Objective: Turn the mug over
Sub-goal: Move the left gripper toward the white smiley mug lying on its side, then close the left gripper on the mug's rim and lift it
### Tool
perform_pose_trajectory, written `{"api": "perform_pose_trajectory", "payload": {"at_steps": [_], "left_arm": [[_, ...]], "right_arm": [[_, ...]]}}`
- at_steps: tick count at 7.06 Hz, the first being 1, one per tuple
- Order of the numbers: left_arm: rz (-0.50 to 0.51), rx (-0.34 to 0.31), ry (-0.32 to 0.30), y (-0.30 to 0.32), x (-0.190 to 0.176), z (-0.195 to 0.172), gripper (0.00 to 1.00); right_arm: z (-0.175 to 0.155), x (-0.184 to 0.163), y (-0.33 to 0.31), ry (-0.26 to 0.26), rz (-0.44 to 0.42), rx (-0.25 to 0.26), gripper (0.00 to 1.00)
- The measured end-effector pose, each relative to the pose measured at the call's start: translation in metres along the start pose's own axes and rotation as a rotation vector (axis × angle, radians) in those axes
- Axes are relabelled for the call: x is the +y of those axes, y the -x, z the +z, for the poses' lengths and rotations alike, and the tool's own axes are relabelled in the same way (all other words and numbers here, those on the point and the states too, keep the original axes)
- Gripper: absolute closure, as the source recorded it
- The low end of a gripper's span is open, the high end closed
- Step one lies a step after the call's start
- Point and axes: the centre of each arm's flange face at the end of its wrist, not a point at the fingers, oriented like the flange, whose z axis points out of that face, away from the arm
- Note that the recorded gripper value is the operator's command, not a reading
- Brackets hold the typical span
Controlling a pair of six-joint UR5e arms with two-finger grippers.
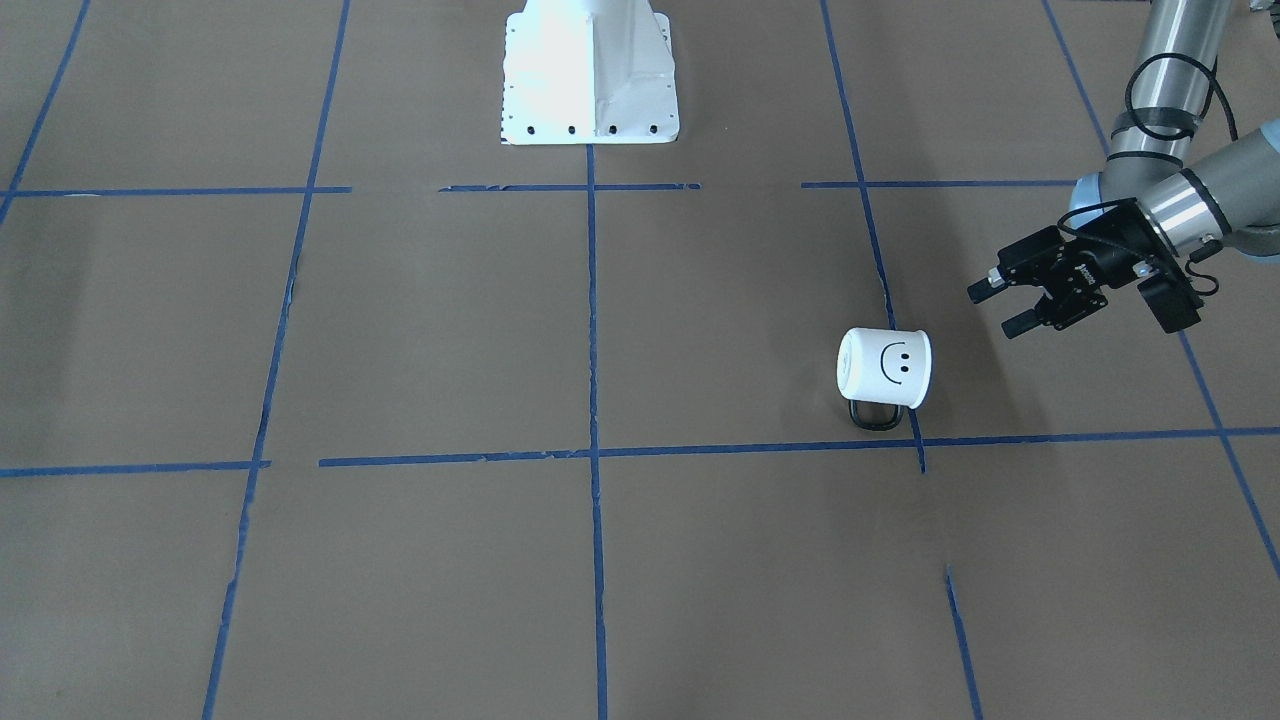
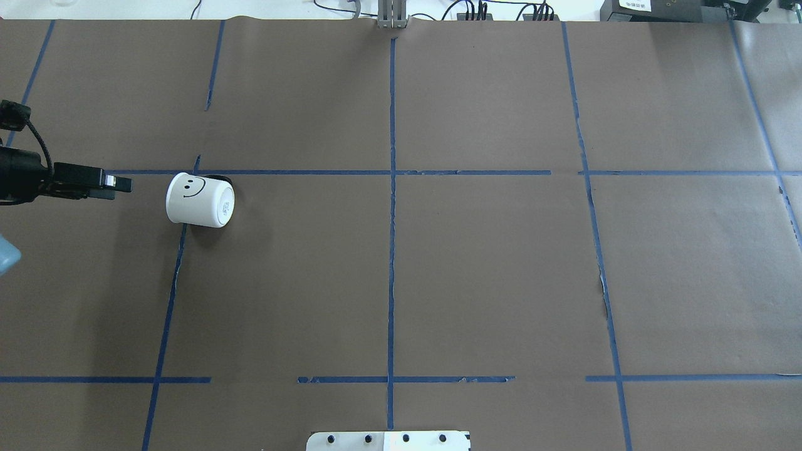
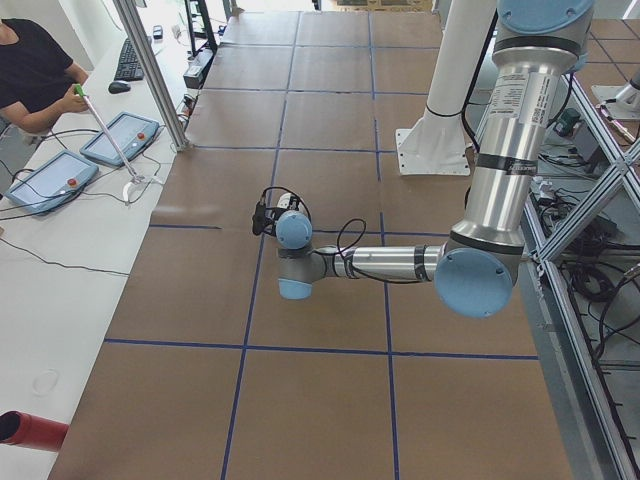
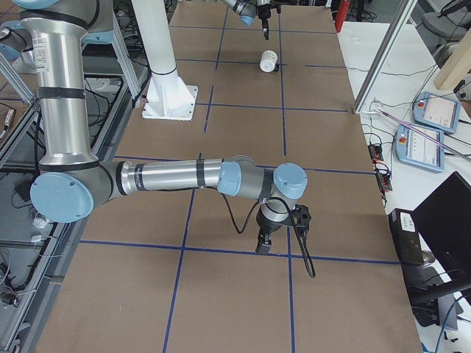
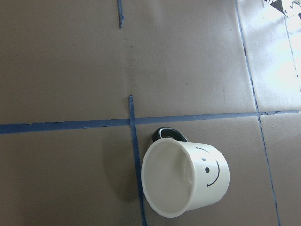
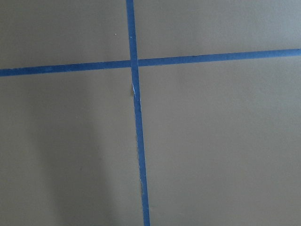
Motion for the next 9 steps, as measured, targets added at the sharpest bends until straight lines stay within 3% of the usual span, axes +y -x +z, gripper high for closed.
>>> {"api": "perform_pose_trajectory", "payload": {"at_steps": [5, 9], "left_arm": [[-0.134, 0.046, -0.131, -0.024, -0.018, 0.068, 0.0], [-0.153, 0.034, -0.126, -0.019, -0.012, 0.09, 0.0]], "right_arm": [[0.0, 0.0, 0.0, 0.0, 0.0, 0.0, 0.0], [0.0, 0.0, 0.0, 0.0, 0.0, 0.0, 0.0]]}}
